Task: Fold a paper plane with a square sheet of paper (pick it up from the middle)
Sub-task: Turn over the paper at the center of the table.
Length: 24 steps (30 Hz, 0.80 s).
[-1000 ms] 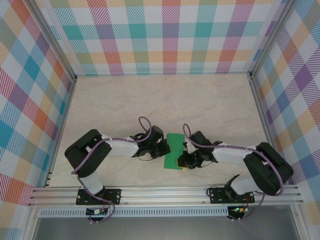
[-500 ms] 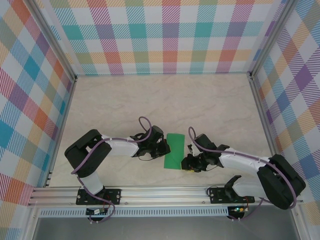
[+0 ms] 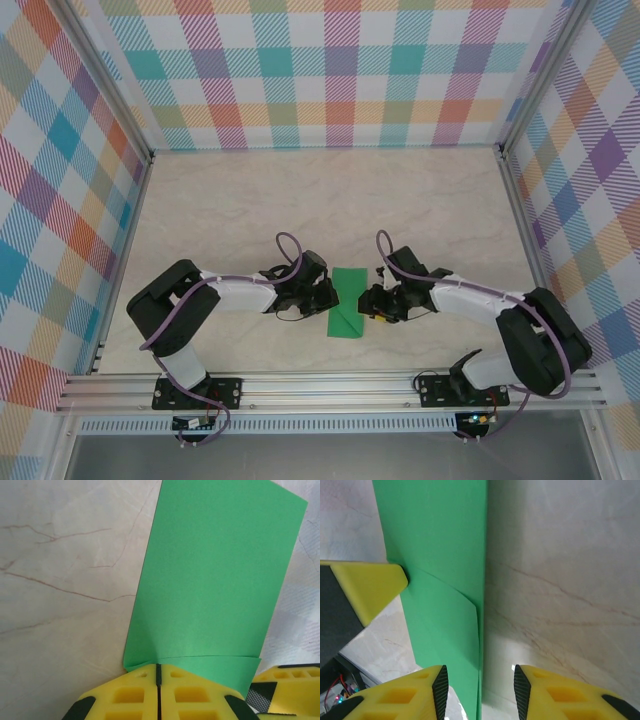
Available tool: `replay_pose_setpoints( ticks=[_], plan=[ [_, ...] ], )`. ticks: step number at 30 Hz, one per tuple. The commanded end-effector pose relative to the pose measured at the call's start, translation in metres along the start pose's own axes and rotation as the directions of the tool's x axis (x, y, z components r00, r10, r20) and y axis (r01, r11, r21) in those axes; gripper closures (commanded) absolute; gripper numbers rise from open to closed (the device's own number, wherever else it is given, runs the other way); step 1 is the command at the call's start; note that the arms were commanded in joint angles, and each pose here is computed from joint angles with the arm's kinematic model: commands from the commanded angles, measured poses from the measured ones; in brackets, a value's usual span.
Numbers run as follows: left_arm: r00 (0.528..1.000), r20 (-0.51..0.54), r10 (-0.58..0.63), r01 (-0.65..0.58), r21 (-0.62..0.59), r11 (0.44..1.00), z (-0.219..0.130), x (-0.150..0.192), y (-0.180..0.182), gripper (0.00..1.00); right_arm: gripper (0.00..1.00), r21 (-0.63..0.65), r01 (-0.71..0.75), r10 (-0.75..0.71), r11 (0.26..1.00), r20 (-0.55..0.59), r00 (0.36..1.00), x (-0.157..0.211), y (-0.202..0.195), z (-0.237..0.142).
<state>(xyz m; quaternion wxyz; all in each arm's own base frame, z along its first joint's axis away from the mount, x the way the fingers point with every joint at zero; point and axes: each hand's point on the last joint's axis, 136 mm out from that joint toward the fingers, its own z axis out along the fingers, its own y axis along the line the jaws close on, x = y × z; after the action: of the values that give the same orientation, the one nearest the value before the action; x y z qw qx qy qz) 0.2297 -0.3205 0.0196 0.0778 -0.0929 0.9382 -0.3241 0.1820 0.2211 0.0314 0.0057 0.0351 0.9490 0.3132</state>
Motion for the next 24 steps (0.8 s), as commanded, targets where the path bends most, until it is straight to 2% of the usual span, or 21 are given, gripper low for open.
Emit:
replay_pose_setpoints(
  ticks=[1,9,16,22,24],
  plan=[
    [1.0,0.009,0.003,-0.002,-0.037,0.999,-0.004,0.0,0.004,0.93,0.58,-0.047,0.005,-0.004,0.999,0.006,1.0,-0.01,0.014,0.002],
    [1.0,0.007,0.004,-0.004,-0.035,0.999,-0.003,0.0,0.002,0.93,0.59,-0.096,-0.002,-0.001,0.995,-0.035,0.999,-0.008,0.02,0.011],
    [1.0,0.012,0.01,-0.01,0.019,1.0,-0.007,-0.001,-0.009,0.9,0.69,-0.127,0.009,-0.015,0.992,-0.047,0.999,-0.008,0.025,0.015],
    [0.997,0.074,0.029,-0.034,0.067,0.997,-0.036,-0.008,-0.027,0.82,0.77,-0.128,0.036,-0.039,0.991,-0.023,0.999,-0.01,0.029,0.006],
    [0.992,0.119,0.029,-0.035,0.053,0.998,-0.051,-0.012,-0.025,0.69,0.82,-0.116,0.046,-0.048,0.992,-0.013,0.999,-0.009,0.029,0.001]
  ],
)
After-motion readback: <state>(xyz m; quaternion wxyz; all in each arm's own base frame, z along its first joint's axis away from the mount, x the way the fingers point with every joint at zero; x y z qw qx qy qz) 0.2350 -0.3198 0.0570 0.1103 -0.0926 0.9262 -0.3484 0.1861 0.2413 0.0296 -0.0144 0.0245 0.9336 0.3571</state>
